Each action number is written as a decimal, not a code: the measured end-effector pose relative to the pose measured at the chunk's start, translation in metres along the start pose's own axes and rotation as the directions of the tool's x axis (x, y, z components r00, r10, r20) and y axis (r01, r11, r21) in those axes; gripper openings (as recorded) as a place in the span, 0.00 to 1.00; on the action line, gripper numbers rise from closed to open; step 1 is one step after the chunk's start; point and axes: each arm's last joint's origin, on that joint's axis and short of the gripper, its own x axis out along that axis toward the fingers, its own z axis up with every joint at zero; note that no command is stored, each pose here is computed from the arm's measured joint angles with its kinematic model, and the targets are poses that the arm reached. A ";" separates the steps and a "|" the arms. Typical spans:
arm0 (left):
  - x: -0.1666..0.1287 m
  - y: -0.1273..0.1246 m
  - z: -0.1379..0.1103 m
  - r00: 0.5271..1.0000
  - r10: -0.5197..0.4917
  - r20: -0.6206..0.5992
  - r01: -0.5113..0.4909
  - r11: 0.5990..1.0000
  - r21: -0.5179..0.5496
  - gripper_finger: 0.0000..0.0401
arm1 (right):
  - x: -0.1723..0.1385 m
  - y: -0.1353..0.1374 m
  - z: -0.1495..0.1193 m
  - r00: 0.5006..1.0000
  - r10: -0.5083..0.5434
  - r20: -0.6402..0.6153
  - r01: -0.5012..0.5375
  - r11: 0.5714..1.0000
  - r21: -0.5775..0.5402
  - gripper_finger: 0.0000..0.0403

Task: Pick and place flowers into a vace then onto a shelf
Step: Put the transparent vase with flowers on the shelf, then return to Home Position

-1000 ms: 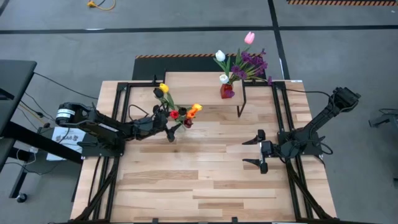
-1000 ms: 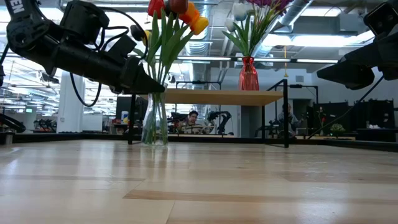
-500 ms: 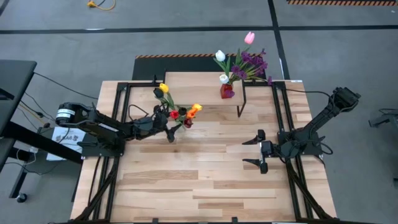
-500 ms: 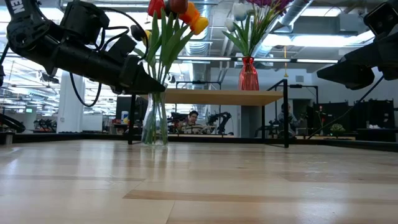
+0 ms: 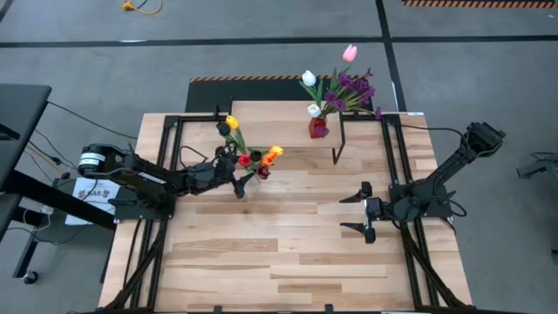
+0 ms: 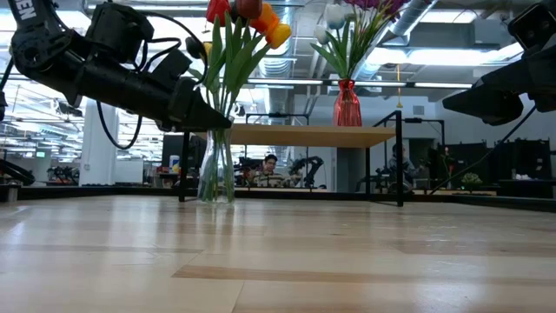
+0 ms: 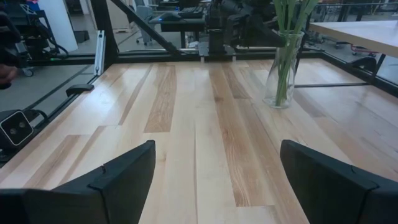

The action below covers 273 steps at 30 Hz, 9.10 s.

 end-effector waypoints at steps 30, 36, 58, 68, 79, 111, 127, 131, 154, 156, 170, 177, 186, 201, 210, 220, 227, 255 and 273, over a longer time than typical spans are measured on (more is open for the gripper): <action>0.006 -0.003 0.006 1.000 -0.013 -0.015 0.014 0.999 0.030 0.73 | 0.000 0.000 0.000 1.000 0.000 -0.004 0.000 1.000 -0.003 0.83; 0.006 -0.003 0.007 1.000 0.001 -0.014 -0.001 1.000 0.027 0.69 | 0.000 0.000 -0.001 1.000 0.000 -0.005 0.000 1.000 -0.003 0.83; 0.006 -0.003 0.007 1.000 -0.024 -0.008 0.024 1.000 0.019 0.53 | 0.000 0.000 -0.001 1.000 -0.001 -0.004 0.001 1.000 -0.003 0.83; 0.007 -0.005 0.013 0.998 -0.058 0.039 0.058 0.998 -0.016 0.53 | 0.000 0.000 0.000 1.000 -0.001 -0.004 0.001 1.000 -0.003 0.83; 0.012 -0.018 0.032 0.985 -0.141 0.098 0.146 0.988 -0.053 0.53 | 0.000 0.000 0.000 1.000 -0.001 -0.004 0.001 1.000 -0.003 0.83; -0.044 0.011 0.185 0.983 0.009 0.182 -0.027 0.995 0.097 0.52 | 0.000 0.000 0.001 1.000 0.001 0.013 -0.002 1.000 0.011 0.83; -0.025 0.084 0.184 0.979 0.065 0.192 -0.073 0.997 0.034 0.52 | 0.000 0.000 0.001 1.000 0.000 0.012 0.000 1.000 0.010 0.83; -0.017 0.095 0.179 0.983 0.061 0.171 -0.063 0.998 0.011 0.52 | 0.000 0.000 0.001 1.000 0.000 0.012 0.000 1.000 0.009 0.83; 0.058 0.130 0.175 0.998 0.063 -0.022 -0.063 0.998 -0.008 0.52 | 0.000 0.000 0.001 1.000 -0.003 0.008 0.002 1.000 0.007 0.83; 0.058 0.133 0.173 0.997 0.069 -0.038 -0.070 0.998 -0.011 0.52 | 0.000 0.000 0.001 1.000 -0.002 0.009 0.002 1.000 0.007 0.83; 0.058 0.137 0.165 0.994 0.092 -0.053 -0.094 0.995 -0.037 0.52 | 0.000 0.000 0.001 1.000 -0.001 0.008 0.001 1.000 0.008 0.83; 0.058 0.136 0.164 0.995 0.090 -0.052 -0.092 0.995 -0.047 0.52 | 0.000 0.000 0.001 1.000 0.000 0.008 0.000 1.000 0.008 0.83; 0.059 0.128 0.165 0.997 0.066 -0.049 -0.066 0.998 -0.004 0.52 | 0.000 0.000 0.001 1.000 0.001 0.009 -0.001 1.000 0.010 0.83; 0.060 0.125 0.164 0.997 0.058 -0.055 -0.057 0.998 0.018 0.73 | 0.000 0.000 0.001 1.000 0.004 0.008 -0.004 1.000 0.016 0.83; 0.060 0.125 0.161 0.993 0.077 -0.086 -0.074 0.996 0.042 0.78 | 0.000 0.000 0.001 1.000 0.004 0.008 -0.004 1.000 0.017 0.83; 0.052 0.123 0.164 0.991 0.091 -0.097 -0.084 0.993 0.079 0.79 | 0.000 0.000 0.001 1.000 0.003 0.009 -0.003 1.000 0.017 0.83; 0.037 0.120 0.174 0.993 0.088 -0.081 -0.080 0.993 0.091 0.79 | 0.000 0.000 0.001 1.000 0.002 0.008 -0.003 1.000 0.018 0.83; -0.095 0.088 0.198 0.994 -0.096 -0.047 0.090 0.989 -0.120 0.79 | 0.008 -0.014 0.003 0.994 -0.112 0.009 0.112 0.989 -0.101 0.83; -0.098 0.027 0.060 0.797 -0.493 0.349 0.533 0.846 -0.020 0.79 | -0.004 -0.031 0.018 0.976 -0.191 0.109 0.195 0.980 -0.027 0.83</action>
